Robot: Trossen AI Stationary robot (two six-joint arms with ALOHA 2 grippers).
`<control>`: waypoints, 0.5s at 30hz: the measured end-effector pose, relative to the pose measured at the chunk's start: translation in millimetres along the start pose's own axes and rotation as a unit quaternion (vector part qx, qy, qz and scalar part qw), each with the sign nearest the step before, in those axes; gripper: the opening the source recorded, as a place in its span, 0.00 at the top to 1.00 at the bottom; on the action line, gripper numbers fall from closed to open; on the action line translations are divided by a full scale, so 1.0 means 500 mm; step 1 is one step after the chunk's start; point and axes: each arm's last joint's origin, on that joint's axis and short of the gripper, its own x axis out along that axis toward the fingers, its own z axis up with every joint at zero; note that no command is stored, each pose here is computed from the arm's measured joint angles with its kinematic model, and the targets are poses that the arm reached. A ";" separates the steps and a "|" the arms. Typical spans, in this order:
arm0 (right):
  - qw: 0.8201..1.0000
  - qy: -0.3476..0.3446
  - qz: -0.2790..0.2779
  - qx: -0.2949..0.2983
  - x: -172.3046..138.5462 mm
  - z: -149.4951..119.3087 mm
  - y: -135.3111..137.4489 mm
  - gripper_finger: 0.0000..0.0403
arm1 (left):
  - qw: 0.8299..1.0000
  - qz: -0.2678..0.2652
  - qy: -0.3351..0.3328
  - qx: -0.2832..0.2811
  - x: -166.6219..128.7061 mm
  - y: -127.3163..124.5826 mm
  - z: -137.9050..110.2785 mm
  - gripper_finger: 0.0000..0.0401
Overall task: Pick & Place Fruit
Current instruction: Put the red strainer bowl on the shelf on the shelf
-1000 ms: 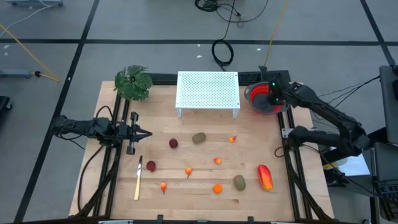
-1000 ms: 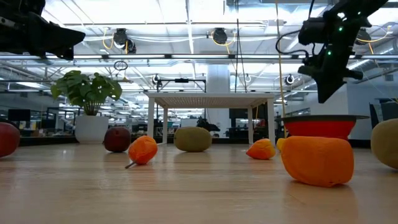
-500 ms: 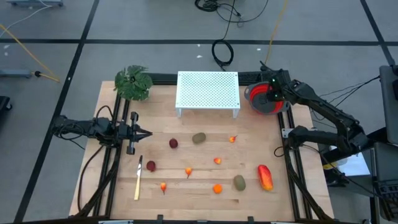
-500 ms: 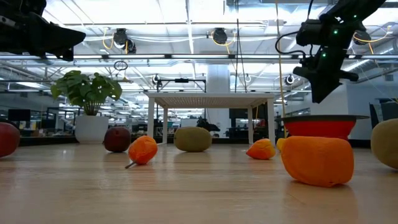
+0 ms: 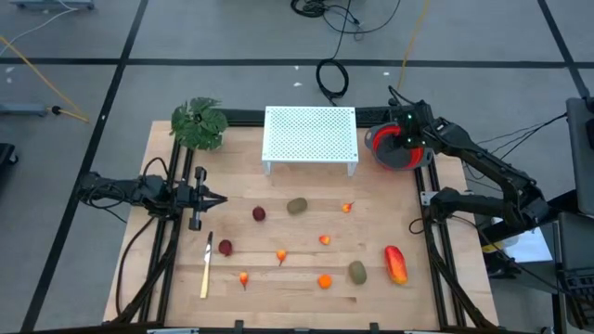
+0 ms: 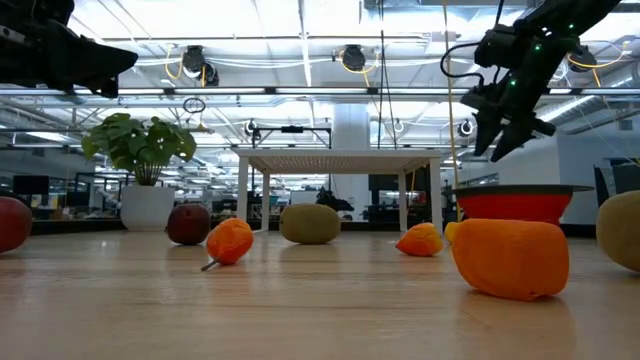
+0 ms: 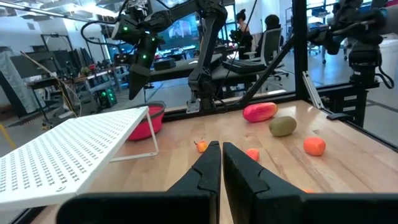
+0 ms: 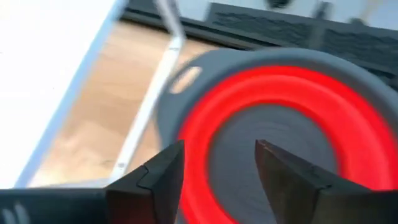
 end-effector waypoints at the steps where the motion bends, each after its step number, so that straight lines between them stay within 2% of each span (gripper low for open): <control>1: 1.000 0.003 0.014 -0.009 0.000 0.000 0.002 0.50 | 1.000 0.000 0.000 0.000 0.000 0.000 0.000 0.95; 6: 0.994 0.030 0.073 -0.071 0.000 -0.012 0.023 0.49 | 1.000 0.000 0.000 0.000 0.000 0.000 0.000 0.95; 11: 0.982 0.055 0.094 -0.153 -0.002 -0.032 0.051 0.51 | 1.000 0.000 0.000 0.000 0.000 0.000 0.000 0.95; 15: 0.971 0.084 0.106 -0.196 -0.005 -0.051 0.069 0.51 | 1.000 0.000 0.000 0.000 0.000 0.000 0.000 0.95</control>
